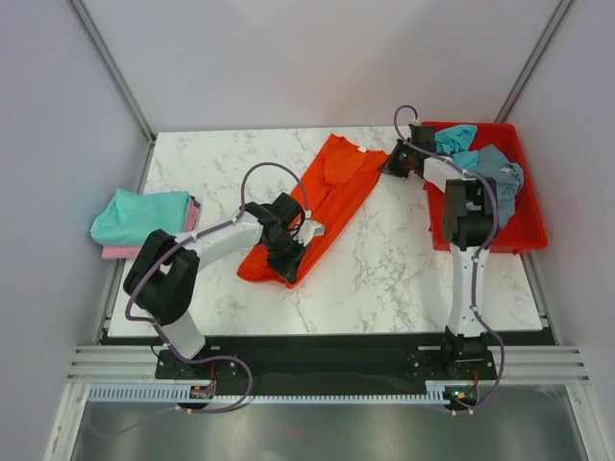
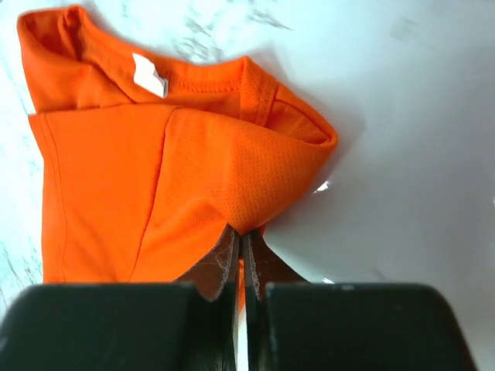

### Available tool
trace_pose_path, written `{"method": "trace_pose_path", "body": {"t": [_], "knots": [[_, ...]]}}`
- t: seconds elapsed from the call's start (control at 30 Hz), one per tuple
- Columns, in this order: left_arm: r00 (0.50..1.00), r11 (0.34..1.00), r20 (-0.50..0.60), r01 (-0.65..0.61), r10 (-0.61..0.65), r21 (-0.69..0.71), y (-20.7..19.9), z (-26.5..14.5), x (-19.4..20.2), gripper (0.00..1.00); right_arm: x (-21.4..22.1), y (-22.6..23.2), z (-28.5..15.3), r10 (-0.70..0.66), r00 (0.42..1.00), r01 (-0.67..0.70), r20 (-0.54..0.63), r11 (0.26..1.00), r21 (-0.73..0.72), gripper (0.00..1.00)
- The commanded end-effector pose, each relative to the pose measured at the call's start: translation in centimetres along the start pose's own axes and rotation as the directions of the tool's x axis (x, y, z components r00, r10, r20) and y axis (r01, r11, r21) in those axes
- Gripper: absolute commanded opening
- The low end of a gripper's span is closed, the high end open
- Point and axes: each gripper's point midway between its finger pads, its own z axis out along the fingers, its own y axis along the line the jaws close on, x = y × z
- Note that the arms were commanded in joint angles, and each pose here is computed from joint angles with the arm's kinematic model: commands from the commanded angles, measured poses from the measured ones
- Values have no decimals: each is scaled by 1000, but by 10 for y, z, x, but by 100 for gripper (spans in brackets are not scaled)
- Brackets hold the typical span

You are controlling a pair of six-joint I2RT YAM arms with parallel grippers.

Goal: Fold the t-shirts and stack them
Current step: Fold the tshirt

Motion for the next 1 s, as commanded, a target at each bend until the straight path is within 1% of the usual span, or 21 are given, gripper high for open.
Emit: {"method": "trace_pose_path", "body": {"t": [0.0,0.13,0.2,0.23,0.4,0.57,0.63,0.7,0.73,0.8,0.83,0.87,0.9,0.93,0.97], "knots": [[993,991,-48,-106,110,79,-31,7,3,2,-27,23,21,-71,992,74,103,997,-23,5],[984,983,-74,-154,161,98,-49,21,-7,2,-25,51,39,-97,988,106,120,992,-71,5],[978,976,-68,-190,197,107,-60,25,-17,2,-23,63,46,-105,986,117,128,988,-96,5],[976,975,-85,-193,202,111,-61,32,-18,2,-24,67,47,-104,986,118,133,988,-104,5],[957,956,-78,-272,281,109,-90,48,-44,2,-27,73,60,-90,984,110,152,986,-128,6],[924,927,-101,-357,368,113,-120,67,-50,2,-35,80,65,-71,982,99,177,983,-157,6],[915,919,-106,-380,390,105,-126,72,-51,2,-36,82,66,-63,982,94,178,981,-168,6],[904,910,-114,-404,413,92,-132,77,-52,5,-36,85,67,-54,983,87,177,979,-184,6],[899,906,-118,-415,422,81,-132,80,-52,9,-35,86,67,-49,984,82,173,978,-191,6],[891,899,-113,-434,439,66,-135,80,-56,49,-36,89,66,-48,984,84,173,975,-205,8],[886,892,-106,-448,452,55,-135,78,-59,90,-33,90,65,-51,986,86,161,972,-218,23],[879,884,-96,-463,467,68,-138,74,-60,99,-39,96,57,-59,984,98,168,968,-232,36],[873,877,-81,-475,480,75,-142,69,-62,99,-42,98,51,-65,983,106,172,965,-240,46],[867,868,-44,-492,496,72,-148,57,-70,99,-46,100,45,-68,983,110,172,962,-251,58],[862,861,-25,-505,507,63,-149,51,-73,99,-55,107,31,-73,979,122,188,958,-262,64]]}}
